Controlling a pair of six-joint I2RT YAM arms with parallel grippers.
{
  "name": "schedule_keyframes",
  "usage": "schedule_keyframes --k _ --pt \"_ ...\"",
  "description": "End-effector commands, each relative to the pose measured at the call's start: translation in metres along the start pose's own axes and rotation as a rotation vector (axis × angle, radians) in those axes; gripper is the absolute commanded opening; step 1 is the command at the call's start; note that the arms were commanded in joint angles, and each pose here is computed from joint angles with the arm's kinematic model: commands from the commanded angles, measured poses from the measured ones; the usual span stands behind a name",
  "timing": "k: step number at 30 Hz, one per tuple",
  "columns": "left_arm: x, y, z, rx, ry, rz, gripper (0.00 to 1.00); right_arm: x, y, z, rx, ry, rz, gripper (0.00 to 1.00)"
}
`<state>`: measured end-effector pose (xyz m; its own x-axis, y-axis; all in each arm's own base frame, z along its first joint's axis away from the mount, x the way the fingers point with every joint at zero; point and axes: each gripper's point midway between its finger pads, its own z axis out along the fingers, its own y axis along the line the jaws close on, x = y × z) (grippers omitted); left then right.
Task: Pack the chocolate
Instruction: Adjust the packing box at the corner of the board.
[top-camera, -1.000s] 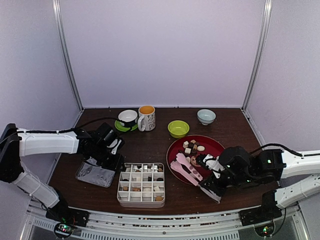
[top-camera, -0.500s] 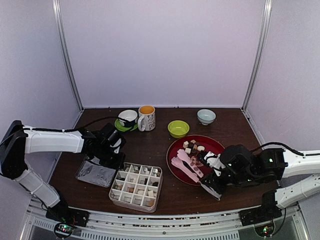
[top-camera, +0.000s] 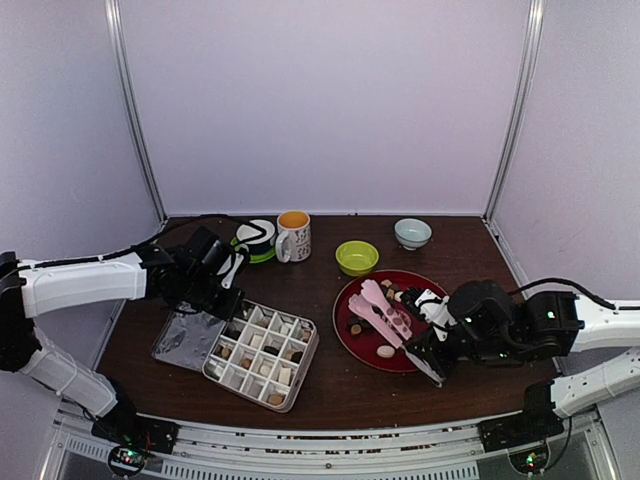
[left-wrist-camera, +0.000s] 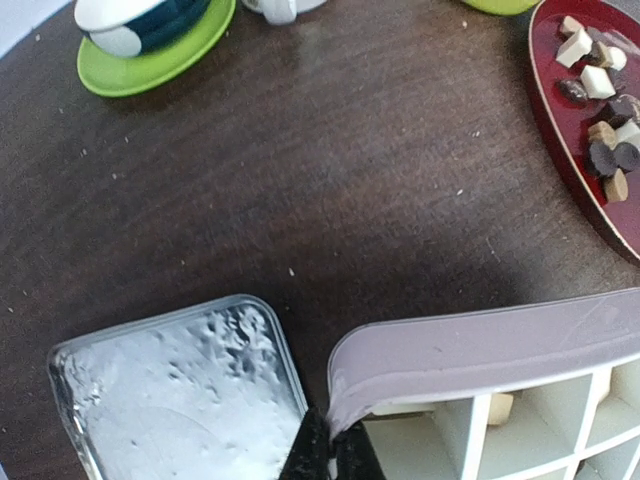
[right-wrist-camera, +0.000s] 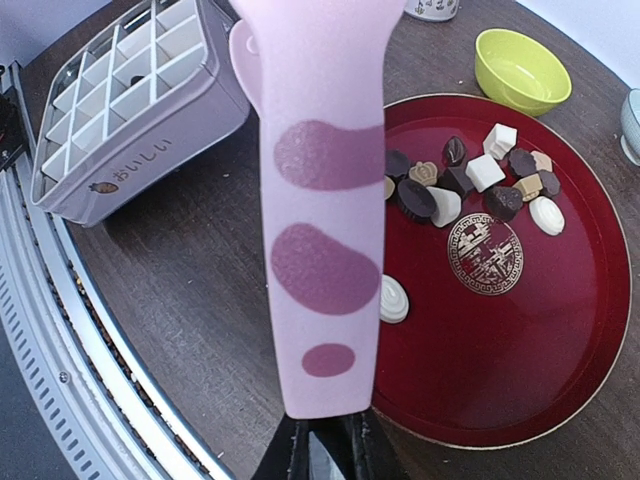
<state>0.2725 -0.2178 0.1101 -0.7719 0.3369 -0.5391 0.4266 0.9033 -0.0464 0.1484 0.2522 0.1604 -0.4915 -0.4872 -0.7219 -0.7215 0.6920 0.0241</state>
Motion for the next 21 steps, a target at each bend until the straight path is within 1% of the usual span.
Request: schedule_keyframes --k 1,5,8,13,17,19,21 --pt "-0.052 -0.007 -0.035 0.015 -0.194 0.165 0.00 -0.019 -0.008 -0.008 0.039 -0.065 0.004 0.00" --pt "-0.063 -0.013 -0.048 0.004 -0.237 0.313 0.00 -0.019 -0.009 -0.008 0.046 -0.064 -0.001 0.00" --pt "-0.065 -0.016 -0.050 -0.048 -0.217 0.413 0.00 -0.019 -0.012 -0.008 0.060 -0.064 -0.002 0.00" --pt "-0.068 -0.034 -0.048 -0.022 -0.197 0.516 0.00 -0.021 -0.013 -0.009 0.066 -0.068 -0.003 0.00" --pt "-0.058 -0.051 -0.036 0.004 -0.117 0.608 0.00 -0.020 -0.014 -0.010 0.068 -0.066 -0.001 0.00" --pt "-0.049 -0.065 -0.026 0.077 -0.062 0.639 0.00 -0.020 -0.015 -0.010 0.066 -0.067 -0.001 0.00" --pt "-0.037 -0.081 -0.015 0.170 0.018 0.665 0.00 -0.020 -0.014 -0.011 0.065 -0.068 -0.001 0.00"
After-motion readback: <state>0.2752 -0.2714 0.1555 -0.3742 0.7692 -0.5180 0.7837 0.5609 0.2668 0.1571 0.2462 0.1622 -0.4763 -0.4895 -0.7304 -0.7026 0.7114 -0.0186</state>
